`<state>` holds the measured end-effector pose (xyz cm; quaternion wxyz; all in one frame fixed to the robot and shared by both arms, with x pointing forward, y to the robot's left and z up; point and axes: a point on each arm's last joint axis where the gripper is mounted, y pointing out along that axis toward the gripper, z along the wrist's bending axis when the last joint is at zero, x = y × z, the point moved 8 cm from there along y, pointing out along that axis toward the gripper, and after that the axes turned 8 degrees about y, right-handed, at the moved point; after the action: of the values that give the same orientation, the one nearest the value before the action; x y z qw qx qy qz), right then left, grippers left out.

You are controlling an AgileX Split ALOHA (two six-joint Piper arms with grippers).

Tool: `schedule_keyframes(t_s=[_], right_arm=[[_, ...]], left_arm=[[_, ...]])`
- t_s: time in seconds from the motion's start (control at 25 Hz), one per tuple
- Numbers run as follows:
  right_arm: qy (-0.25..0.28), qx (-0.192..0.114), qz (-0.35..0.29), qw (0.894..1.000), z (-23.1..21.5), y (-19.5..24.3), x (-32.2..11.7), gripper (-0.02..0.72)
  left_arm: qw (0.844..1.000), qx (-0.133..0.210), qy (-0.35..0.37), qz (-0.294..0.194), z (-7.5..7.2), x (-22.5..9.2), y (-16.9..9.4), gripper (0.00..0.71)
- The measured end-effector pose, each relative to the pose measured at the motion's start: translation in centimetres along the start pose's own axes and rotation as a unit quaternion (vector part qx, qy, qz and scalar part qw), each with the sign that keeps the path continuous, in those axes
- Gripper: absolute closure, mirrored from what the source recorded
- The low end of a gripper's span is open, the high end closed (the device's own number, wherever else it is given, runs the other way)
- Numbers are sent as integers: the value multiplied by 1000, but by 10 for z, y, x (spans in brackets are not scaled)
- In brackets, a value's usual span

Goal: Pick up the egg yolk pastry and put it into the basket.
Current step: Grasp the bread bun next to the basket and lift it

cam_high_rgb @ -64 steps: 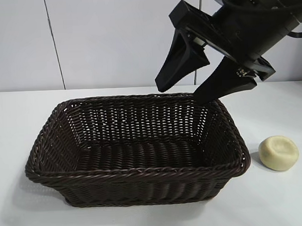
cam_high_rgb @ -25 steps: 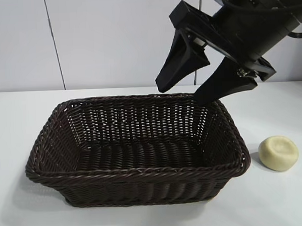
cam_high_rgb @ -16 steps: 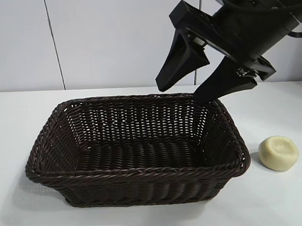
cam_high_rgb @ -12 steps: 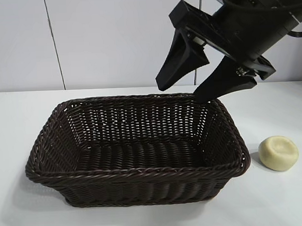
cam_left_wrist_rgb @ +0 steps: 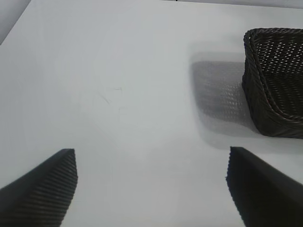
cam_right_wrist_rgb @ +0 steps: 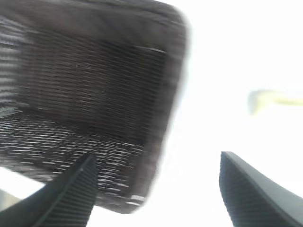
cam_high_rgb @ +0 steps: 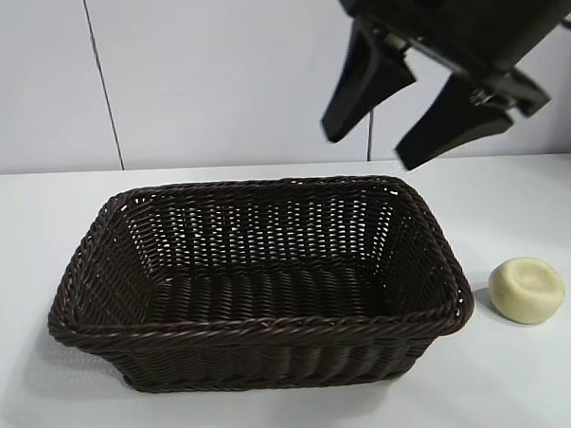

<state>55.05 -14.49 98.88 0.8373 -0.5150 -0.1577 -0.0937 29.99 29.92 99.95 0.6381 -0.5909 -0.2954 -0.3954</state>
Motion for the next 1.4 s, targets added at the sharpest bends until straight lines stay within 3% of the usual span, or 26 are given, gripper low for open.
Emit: schedule_keyframes(t_s=[0.24,0.44,0.76,1.4], right_arm=[[12,-89,29,996,-53,-16,-2,185],[38,-128,24,991,-89,-28,1,185],[87,-150,6,985,-128,-26,-2,185],[147,-145,42,978,-166,57,-9,185]], left_arm=[[1000,0,0,0,0,0,0,86],[1000,0,0,0,0,0,0,86],[1000,0,0,0,0,0,0,86],[1000,0,0,0,0,0,0,86]])
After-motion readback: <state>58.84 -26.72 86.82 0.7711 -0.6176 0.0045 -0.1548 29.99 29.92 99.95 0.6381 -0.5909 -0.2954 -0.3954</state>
